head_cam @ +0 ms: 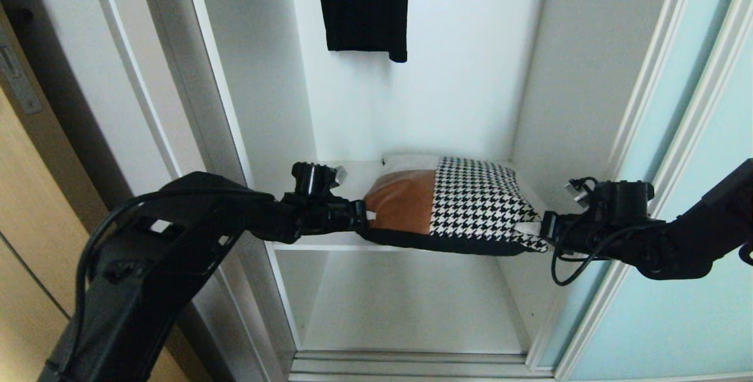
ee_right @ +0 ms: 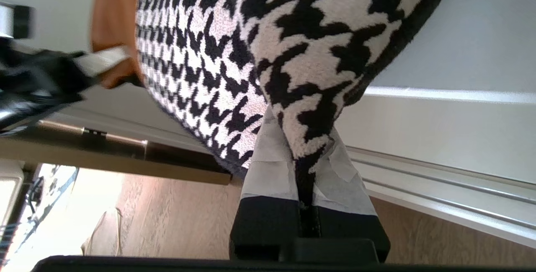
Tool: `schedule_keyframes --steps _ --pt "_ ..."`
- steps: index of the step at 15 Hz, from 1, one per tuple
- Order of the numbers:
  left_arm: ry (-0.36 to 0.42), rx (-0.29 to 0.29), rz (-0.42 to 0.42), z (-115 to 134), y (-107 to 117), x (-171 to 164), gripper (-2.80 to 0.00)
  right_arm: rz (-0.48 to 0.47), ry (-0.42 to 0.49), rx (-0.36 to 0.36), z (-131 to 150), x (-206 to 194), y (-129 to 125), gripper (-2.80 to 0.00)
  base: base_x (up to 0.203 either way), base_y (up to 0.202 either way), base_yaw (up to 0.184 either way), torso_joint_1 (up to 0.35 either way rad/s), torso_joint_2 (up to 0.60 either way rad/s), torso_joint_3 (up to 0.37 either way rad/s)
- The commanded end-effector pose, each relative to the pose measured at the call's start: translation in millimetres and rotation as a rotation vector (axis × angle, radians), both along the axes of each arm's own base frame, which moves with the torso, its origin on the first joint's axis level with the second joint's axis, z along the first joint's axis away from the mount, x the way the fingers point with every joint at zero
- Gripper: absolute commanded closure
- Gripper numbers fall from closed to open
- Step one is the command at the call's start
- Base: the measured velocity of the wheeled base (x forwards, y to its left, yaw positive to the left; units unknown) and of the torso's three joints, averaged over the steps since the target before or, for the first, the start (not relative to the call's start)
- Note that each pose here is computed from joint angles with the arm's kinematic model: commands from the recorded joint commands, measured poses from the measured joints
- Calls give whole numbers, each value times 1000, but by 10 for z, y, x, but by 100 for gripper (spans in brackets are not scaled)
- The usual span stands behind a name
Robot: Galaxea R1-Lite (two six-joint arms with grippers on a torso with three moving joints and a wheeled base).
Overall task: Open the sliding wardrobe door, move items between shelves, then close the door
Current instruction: Place the pillow on the lower shelf
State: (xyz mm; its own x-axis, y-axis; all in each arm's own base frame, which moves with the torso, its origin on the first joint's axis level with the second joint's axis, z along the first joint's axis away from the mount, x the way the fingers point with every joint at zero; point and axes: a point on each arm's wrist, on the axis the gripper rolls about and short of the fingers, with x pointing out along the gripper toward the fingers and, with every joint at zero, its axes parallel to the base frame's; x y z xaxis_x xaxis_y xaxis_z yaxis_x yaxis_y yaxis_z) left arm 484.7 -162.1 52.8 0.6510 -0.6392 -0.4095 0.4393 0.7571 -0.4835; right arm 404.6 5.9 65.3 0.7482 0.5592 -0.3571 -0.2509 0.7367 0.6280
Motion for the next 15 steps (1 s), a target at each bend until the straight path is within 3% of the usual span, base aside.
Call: schedule_keyframes --steps 1,4,8,15 --pt "-56 0 27 444 -8 -208 0 22 -23 3 80 -84 87 0 0 0 0 0 0 0" --pt "-70 46 108 590 -73 -440 0 75 -69 2 319 -285 295 0 0 0 0 0 0 0" --pt "-67 35 84 892 -121 -855 0 139 -114 -8 634 -575 491 0 0 0 0 0 0 0" --pt "-70 44 32 1219 -108 -1628 0 157 -120 -3 1130 -1390 449 0 0 0 0 0 0 0"
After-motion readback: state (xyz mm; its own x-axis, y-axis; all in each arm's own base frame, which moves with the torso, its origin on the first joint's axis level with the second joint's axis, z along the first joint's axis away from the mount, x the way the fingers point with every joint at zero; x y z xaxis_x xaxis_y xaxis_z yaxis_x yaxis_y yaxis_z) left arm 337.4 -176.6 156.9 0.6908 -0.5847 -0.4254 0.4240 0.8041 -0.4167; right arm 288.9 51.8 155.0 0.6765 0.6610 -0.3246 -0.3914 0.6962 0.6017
